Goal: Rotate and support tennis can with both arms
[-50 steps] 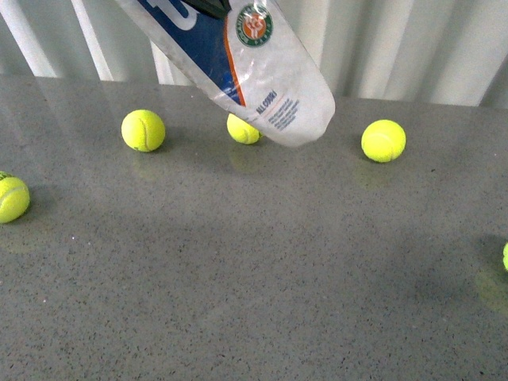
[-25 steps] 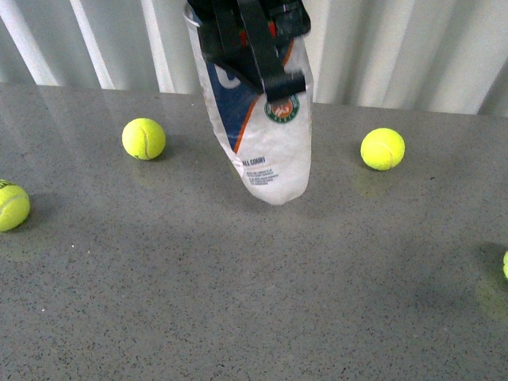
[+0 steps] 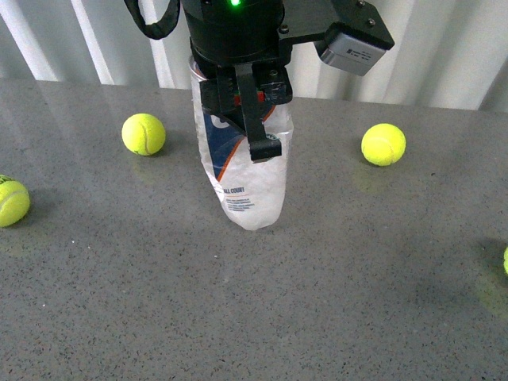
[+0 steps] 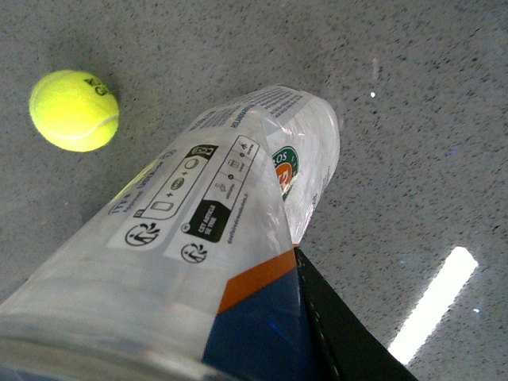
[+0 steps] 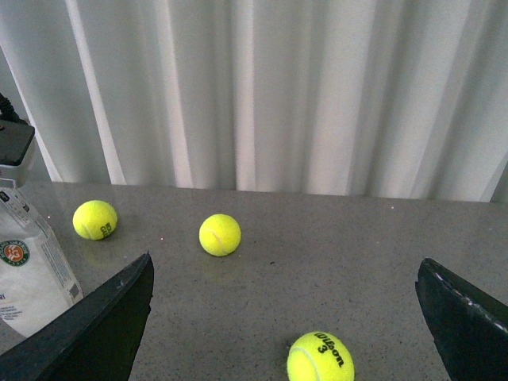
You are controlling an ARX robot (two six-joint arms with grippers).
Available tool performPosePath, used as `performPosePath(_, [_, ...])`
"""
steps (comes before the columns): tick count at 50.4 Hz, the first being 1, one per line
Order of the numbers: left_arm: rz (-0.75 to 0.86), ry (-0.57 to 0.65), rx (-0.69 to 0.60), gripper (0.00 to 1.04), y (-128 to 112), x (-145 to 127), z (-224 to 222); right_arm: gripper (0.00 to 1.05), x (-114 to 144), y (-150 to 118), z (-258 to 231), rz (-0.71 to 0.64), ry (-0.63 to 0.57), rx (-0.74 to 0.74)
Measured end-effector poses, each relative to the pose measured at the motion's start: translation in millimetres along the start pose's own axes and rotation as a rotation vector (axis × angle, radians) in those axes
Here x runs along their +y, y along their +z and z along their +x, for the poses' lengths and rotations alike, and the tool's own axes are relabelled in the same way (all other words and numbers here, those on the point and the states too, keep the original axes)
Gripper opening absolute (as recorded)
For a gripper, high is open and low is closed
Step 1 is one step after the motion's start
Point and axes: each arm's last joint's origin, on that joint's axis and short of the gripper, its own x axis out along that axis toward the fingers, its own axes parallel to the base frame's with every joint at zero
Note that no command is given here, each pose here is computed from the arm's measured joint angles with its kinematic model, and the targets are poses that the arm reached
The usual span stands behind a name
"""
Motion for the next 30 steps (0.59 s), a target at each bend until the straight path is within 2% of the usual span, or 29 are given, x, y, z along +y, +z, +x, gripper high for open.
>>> performPosePath(11, [-0.025, -0.029, -0.005, 0.04, 0, -10, 16, 0.98, 0, 0, 0, 0.0, 0.0, 0.0])
performPosePath(19, [-0.05, 0.0, -0.018, 0.04, 1, -13, 23, 0.98, 0, 0, 0, 0.0, 0.0, 0.0])
performPosePath(30, [-0.087, -0.051, -0.016, 0.38, 3, -18, 28, 0.98, 0, 0, 0, 0.0, 0.0, 0.0])
